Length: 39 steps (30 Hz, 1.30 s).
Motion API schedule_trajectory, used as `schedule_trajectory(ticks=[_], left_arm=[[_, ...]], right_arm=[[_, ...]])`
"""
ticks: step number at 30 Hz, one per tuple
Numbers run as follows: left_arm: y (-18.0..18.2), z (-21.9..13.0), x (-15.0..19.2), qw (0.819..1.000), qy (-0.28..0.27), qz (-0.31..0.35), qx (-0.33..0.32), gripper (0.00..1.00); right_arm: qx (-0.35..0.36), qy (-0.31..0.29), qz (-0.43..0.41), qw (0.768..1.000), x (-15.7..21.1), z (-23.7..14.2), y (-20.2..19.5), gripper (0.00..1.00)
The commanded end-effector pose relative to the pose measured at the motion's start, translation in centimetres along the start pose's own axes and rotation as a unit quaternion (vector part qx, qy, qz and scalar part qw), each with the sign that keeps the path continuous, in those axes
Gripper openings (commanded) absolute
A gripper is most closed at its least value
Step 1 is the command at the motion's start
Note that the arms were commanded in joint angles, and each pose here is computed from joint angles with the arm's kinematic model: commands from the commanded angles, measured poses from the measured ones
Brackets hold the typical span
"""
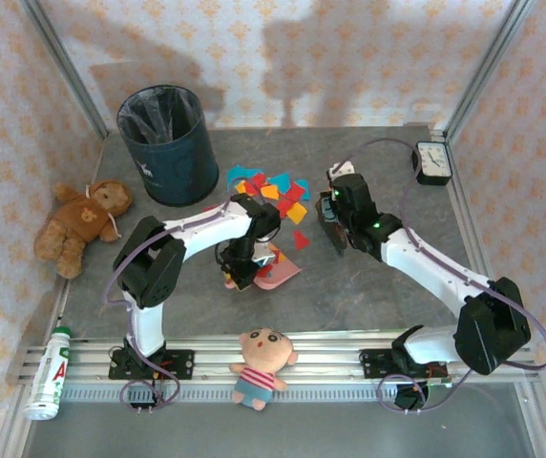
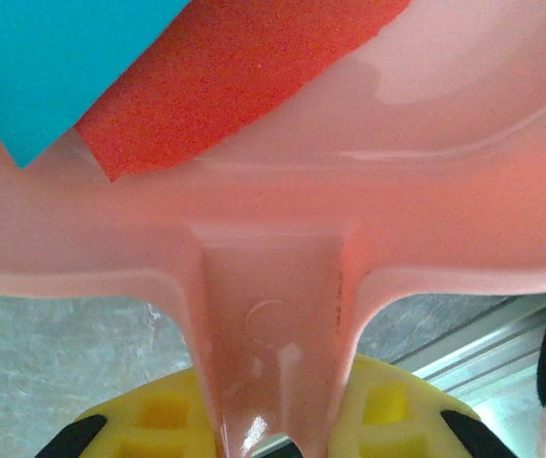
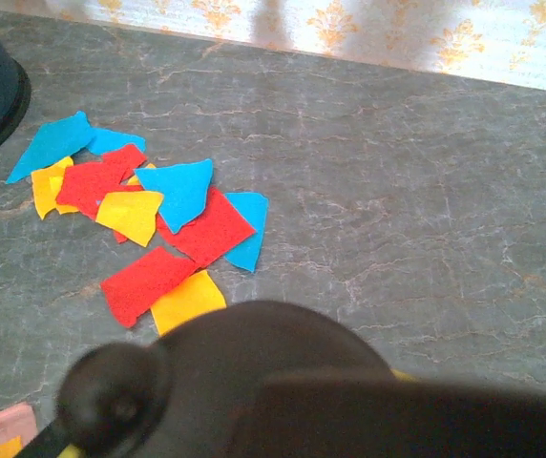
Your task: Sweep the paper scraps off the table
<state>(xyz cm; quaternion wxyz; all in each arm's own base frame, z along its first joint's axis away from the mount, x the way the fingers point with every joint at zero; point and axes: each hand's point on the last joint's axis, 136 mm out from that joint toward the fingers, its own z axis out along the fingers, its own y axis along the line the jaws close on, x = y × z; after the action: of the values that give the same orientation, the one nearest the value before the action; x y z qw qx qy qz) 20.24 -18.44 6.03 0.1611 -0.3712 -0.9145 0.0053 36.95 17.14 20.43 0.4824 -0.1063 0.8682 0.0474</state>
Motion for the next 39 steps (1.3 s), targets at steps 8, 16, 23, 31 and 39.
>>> schedule_trajectory(ticks=[8,16,23,31,39], left_arm=[[0.3,0.3,-1.3,1.000,0.006,0.000,-0.010,0.00],[0.4,0.5,-3.0,1.000,0.009,0.003,-0.011,0.00],[0.7,0.8,-3.8,1.000,0.018,0.004,-0.015,0.00],[0.7,0.8,-4.5,1.000,0.013,0.006,-0.015,0.00],[0.6,0.4,-5.1,1.000,0.000,0.006,-0.013,0.00]], right_arm=[[-0.068,0.043,-0.005,0.997,1.2,0.5,2.8,0.00],[-0.109,0.071,-0.017,0.991,2.6,-0.1,4.4,0.00],[-0.127,0.087,-0.014,0.988,3.6,-0.4,5.0,0.00],[-0.161,0.097,-0.002,0.982,4.0,-1.0,6.1,0.00],[-0.183,0.082,0.002,0.980,2.9,-1.8,6.7,0.00]])
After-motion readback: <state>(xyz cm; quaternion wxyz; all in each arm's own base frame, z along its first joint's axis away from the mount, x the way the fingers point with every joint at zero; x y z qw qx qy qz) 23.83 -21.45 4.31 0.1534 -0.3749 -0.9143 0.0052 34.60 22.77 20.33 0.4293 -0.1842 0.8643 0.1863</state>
